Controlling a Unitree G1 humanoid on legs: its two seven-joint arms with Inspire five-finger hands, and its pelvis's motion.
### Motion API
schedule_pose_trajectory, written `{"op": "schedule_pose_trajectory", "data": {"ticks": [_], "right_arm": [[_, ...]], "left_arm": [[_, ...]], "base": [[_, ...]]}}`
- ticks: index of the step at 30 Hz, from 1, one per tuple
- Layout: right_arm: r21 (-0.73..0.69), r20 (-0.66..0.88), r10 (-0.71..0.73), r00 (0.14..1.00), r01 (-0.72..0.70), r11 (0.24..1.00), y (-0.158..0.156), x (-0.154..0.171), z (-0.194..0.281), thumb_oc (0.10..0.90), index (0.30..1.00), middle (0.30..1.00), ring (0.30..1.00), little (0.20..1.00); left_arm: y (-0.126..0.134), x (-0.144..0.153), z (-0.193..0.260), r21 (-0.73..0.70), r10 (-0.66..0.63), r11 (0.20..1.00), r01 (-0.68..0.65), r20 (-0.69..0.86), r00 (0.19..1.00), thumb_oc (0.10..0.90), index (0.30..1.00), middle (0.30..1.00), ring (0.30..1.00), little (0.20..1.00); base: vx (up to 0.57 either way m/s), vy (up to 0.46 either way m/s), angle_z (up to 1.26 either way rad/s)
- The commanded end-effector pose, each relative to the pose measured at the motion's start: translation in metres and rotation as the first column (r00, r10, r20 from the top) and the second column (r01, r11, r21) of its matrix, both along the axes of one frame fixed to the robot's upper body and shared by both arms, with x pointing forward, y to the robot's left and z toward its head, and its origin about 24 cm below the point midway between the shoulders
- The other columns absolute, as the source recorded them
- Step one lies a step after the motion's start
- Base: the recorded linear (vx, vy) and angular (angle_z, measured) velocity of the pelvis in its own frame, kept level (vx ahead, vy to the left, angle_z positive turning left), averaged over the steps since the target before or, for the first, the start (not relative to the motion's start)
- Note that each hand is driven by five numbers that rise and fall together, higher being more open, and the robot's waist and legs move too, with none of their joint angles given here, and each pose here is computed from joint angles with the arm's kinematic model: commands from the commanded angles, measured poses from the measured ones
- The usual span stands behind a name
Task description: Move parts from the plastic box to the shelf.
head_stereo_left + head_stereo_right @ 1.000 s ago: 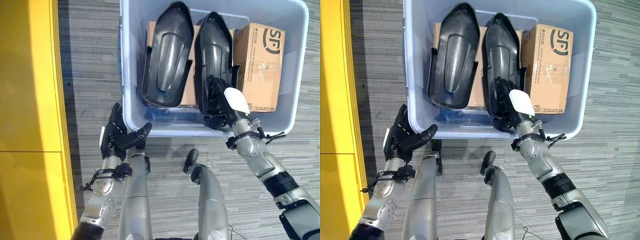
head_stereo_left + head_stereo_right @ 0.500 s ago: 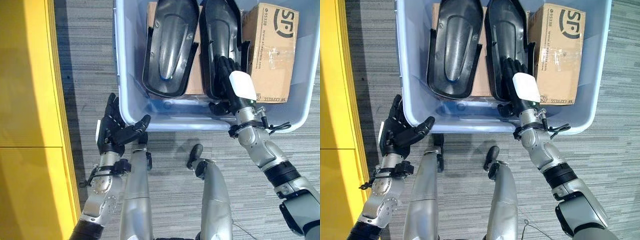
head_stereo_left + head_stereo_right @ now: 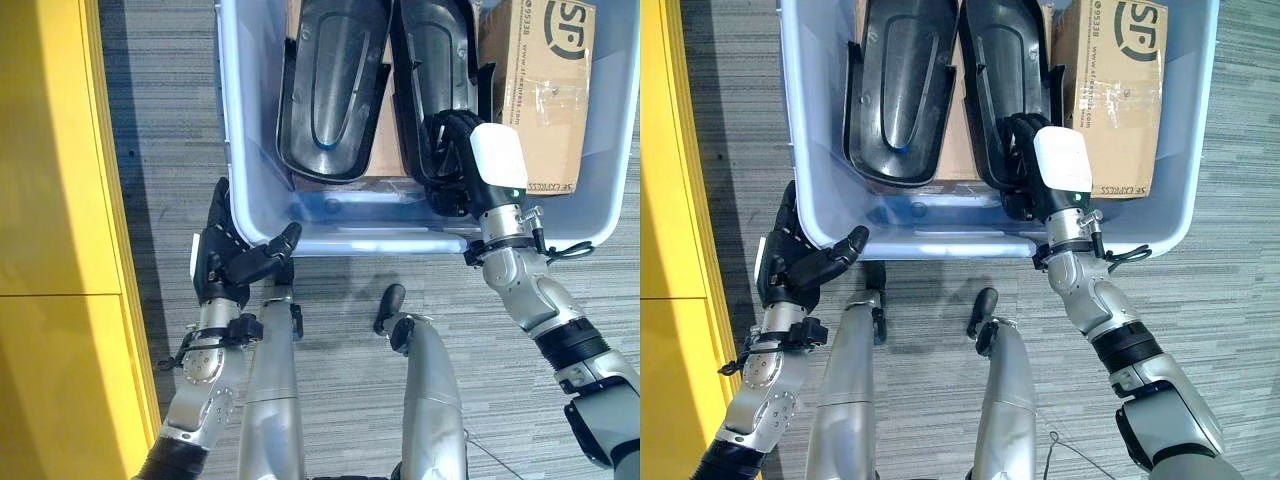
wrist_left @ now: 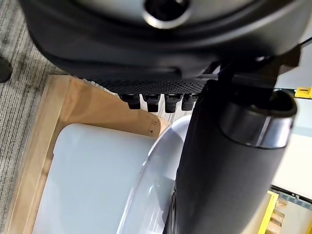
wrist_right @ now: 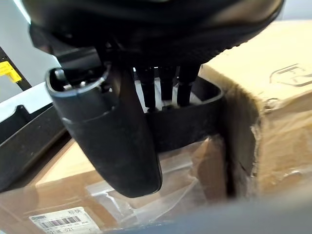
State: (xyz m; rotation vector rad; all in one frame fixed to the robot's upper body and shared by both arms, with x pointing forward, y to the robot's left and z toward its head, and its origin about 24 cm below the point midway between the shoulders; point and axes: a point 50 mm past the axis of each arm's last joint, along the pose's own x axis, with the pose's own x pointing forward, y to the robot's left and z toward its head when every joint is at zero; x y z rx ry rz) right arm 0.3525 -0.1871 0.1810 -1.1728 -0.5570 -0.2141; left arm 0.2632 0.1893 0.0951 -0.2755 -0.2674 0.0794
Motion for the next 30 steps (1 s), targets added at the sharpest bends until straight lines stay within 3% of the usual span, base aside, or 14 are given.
{"op": "schedule_pose_trajectory", "data": {"ticks": [1, 12, 30], "right_arm": [[-0.053, -0.232, 0.029, 0.972, -0.042, 0.998, 0.004, 0.0, -0.042, 0.4, 0.3, 0.3, 0.3, 0.3], [0.105, -0.239, 0.146, 0.96, -0.124, 0.987, 0.013, -0.024, -0.058, 0.4, 0.3, 0.3, 0.3, 0.3], [0.052, -0.177, 0.164, 0.97, -0.157, 0.986, -0.001, -0.041, -0.039, 0.4, 0.3, 0.3, 0.3, 0.3]], "left_arm": [[0.002, -0.007, -0.036, 0.051, 0.051, 0.998, -0.043, -0.168, 0.984, 0.9, 1.0, 1.0, 1.0, 1.0], [0.002, -0.002, -0.04, 0.063, 0.048, 0.997, -0.037, -0.183, 0.982, 0.9, 1.0, 1.0, 1.0, 1.0], [0.016, -0.012, -0.057, 0.085, 0.031, 0.996, -0.01, -0.252, 0.967, 0.9, 1.0, 1.0, 1.0, 1.0]], "base": [[0.0, 0.0, 0.0], [0.02, 0.006, 0.06], [0.07, 0.032, -0.01]]}}
